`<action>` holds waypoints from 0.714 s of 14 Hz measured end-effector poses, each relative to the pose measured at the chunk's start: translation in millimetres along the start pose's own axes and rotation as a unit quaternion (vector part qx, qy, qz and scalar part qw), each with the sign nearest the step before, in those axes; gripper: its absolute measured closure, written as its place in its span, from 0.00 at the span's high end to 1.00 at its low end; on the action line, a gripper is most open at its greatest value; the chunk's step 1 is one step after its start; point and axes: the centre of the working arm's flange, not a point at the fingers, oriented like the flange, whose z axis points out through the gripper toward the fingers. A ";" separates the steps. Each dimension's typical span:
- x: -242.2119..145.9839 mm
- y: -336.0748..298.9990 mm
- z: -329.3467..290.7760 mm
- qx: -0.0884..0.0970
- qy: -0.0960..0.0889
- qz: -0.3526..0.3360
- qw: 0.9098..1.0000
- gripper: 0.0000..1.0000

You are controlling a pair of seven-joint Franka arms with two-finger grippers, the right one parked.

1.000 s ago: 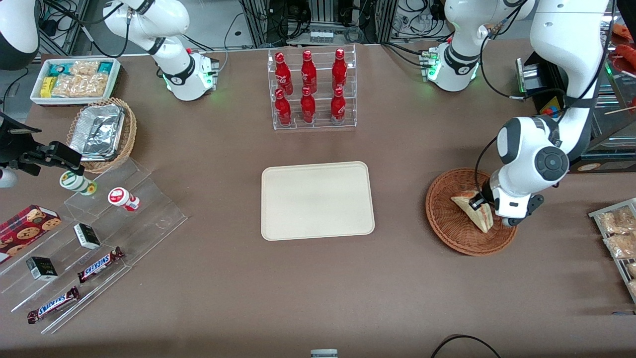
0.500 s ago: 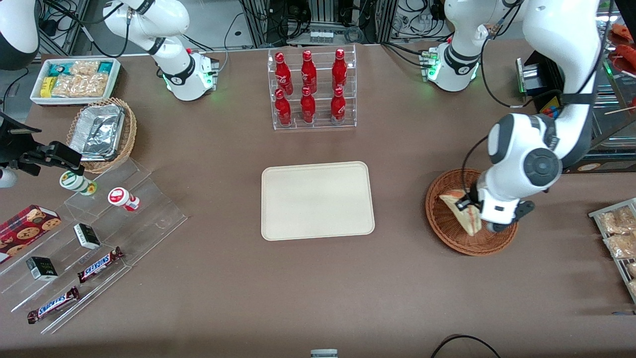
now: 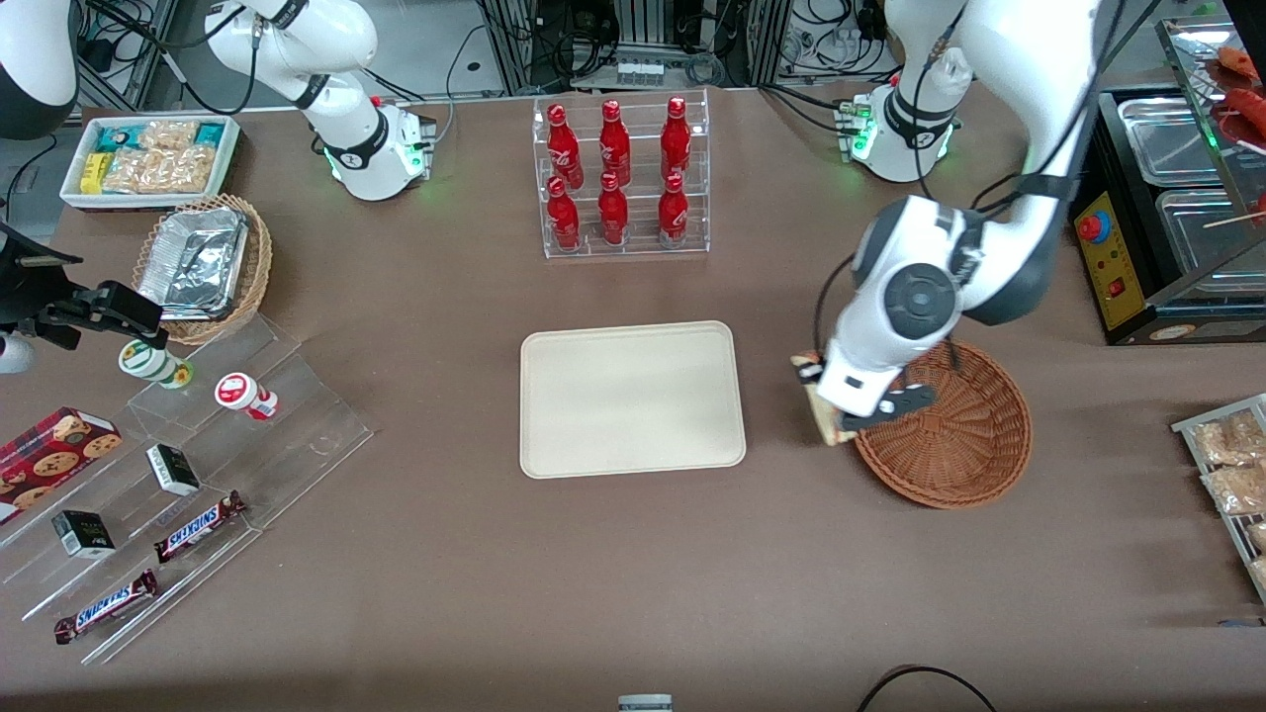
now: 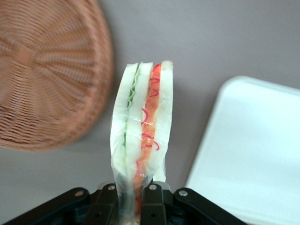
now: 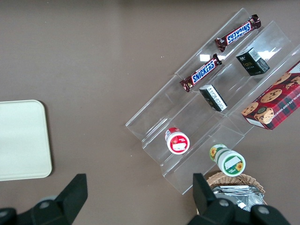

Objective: Place sandwich from basket to tray
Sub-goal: 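Carry the sandwich with the left gripper over the cream tray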

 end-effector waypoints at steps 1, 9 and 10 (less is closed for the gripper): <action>-7.9 18.3 4.2 0.000 -0.001 0.014 1.000 0.15; -53.5 147.1 40.2 -0.006 0.003 0.106 0.994 0.15; -57.8 160.0 45.9 -0.008 0.002 0.114 0.993 0.15</action>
